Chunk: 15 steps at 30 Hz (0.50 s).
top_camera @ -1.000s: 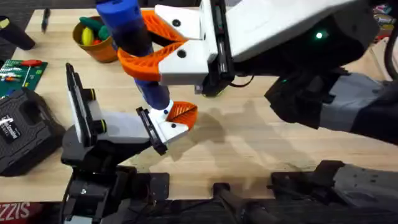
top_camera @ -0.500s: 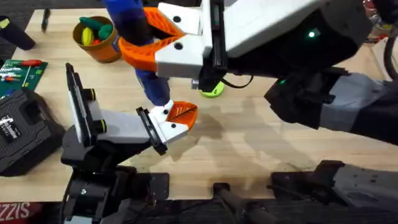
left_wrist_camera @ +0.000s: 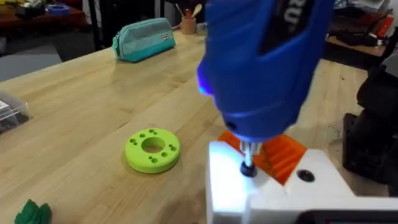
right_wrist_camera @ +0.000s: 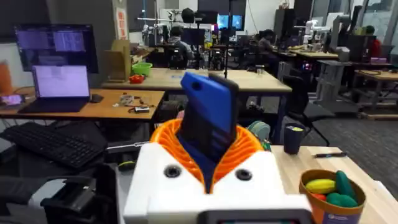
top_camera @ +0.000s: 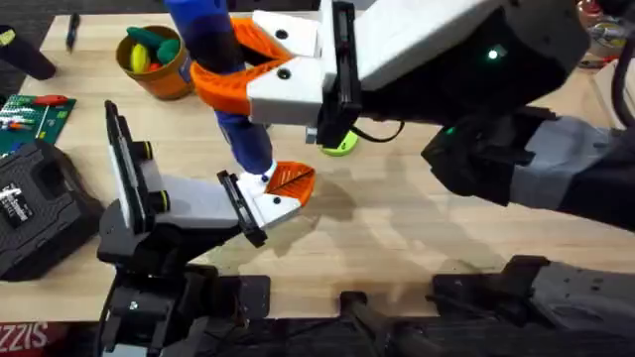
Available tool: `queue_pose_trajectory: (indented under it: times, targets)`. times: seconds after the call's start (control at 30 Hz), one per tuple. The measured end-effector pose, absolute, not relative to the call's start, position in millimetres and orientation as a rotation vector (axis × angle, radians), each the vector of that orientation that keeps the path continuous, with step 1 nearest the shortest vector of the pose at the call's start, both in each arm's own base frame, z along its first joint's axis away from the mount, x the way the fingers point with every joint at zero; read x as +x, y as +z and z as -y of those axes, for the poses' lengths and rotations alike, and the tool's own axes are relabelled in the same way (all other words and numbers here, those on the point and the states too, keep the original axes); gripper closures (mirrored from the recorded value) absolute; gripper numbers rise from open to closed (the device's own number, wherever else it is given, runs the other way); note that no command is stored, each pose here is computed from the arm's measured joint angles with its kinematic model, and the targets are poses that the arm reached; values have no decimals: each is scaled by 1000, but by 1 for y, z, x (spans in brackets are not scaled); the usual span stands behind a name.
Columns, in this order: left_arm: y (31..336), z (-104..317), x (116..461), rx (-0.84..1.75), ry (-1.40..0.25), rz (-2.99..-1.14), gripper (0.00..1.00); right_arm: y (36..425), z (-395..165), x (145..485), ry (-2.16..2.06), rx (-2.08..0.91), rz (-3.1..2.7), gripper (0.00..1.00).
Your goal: Pick up the gripper from the table and insert it into the empty holder that is missing its gripper. Then pick up a screw, insert it into the mounting hole, and use the screwdriver to tighten it. Finally, clean up the table by picking up the vegetable and placing it into the bucket.
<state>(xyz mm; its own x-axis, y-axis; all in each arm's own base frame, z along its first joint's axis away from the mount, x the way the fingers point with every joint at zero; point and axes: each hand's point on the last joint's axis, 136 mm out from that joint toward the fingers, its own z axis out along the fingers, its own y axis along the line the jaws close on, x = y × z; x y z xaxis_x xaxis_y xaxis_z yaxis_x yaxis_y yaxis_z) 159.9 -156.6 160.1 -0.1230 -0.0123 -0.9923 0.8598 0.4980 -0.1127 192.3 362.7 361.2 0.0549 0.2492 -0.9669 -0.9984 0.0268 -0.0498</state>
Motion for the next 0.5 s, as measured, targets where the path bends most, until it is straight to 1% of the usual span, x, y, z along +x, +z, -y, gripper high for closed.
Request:
queue_pose_trajectory:
  times: [0.33, 0.5]
  targets:
    - [160, 157, 160, 768, -888, -1514, 982, 360, -363, 193, 1266, -1033, -1000, 972]
    - [160, 157, 160, 768, -890, -1515, 982, 353, -365, 196, 1267, -1031, -1047, 972]
